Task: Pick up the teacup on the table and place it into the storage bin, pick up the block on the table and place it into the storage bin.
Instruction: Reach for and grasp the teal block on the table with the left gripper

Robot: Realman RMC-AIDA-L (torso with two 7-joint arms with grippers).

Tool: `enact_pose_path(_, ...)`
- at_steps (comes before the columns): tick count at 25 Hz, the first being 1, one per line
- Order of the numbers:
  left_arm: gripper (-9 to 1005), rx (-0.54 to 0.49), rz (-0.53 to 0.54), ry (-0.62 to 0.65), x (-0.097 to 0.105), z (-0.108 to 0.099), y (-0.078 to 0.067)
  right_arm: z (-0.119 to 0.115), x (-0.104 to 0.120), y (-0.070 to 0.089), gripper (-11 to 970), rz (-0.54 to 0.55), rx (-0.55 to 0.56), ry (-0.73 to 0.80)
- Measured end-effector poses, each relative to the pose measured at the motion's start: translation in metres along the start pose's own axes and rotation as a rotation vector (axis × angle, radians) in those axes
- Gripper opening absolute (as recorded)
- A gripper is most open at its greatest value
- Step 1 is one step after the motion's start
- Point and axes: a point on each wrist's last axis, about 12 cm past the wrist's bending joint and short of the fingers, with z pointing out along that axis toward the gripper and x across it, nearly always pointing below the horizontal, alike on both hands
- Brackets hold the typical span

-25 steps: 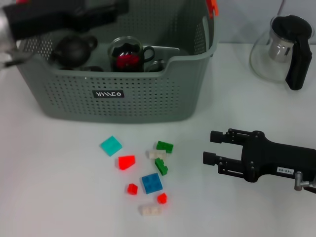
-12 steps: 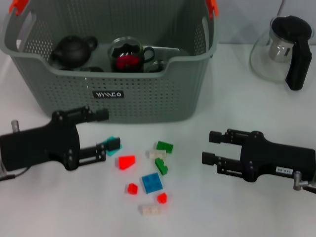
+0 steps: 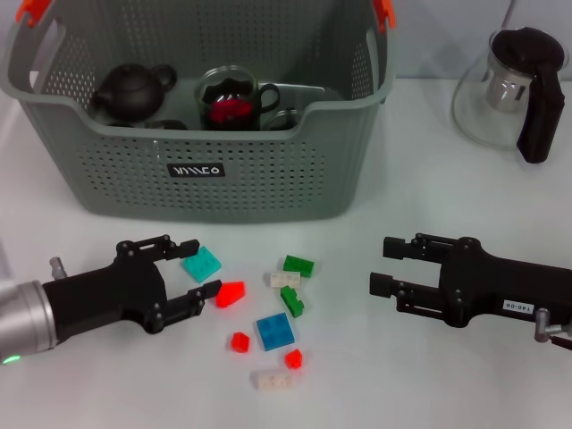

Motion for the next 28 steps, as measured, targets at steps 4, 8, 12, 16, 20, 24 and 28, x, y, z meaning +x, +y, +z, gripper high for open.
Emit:
enact_pose_path(4, 615, -0.06, 0.002, 0.047, 0.006, 0.006, 0.005, 0.0, 0.0, 0.0, 673, 0.002, 0.0, 0.001)
enact_pose_path(8, 609, -0.094, 0.019, 0.076, 0.01, 0.012, 0.007, 0.0, -0.001, -0.001, 673, 0.001, 0.001, 0.002)
enact_pose_path(12, 607, -0.117, 0.028, 0.103, 0.013, 0.017, 0.009, 0.0, -0.001, -0.001, 673, 0.001, 0.001, 0.002)
enact_pose_path(16, 606, -0.142, 0.031, 0.137, 0.018, 0.023, 0.011, -0.001, -0.001, -0.001, 673, 0.0, 0.001, 0.003)
enact_pose_path(20, 604, -0.143, 0.03, 0.144, 0.017, 0.027, 0.012, -0.001, -0.001, -0.001, 673, 0.0, 0.001, 0.003)
enact_pose_path(24, 603, -0.14, 0.034, 0.146, 0.017, 0.028, 0.012, -0.001, -0.001, -0.001, 673, 0.0, 0.001, 0.003)
enact_pose_path(28, 602, -0.138, 0.03, 0.147, 0.017, 0.029, 0.012, -0.001, -0.001, -0.001, 673, 0.0, 0.001, 0.003)
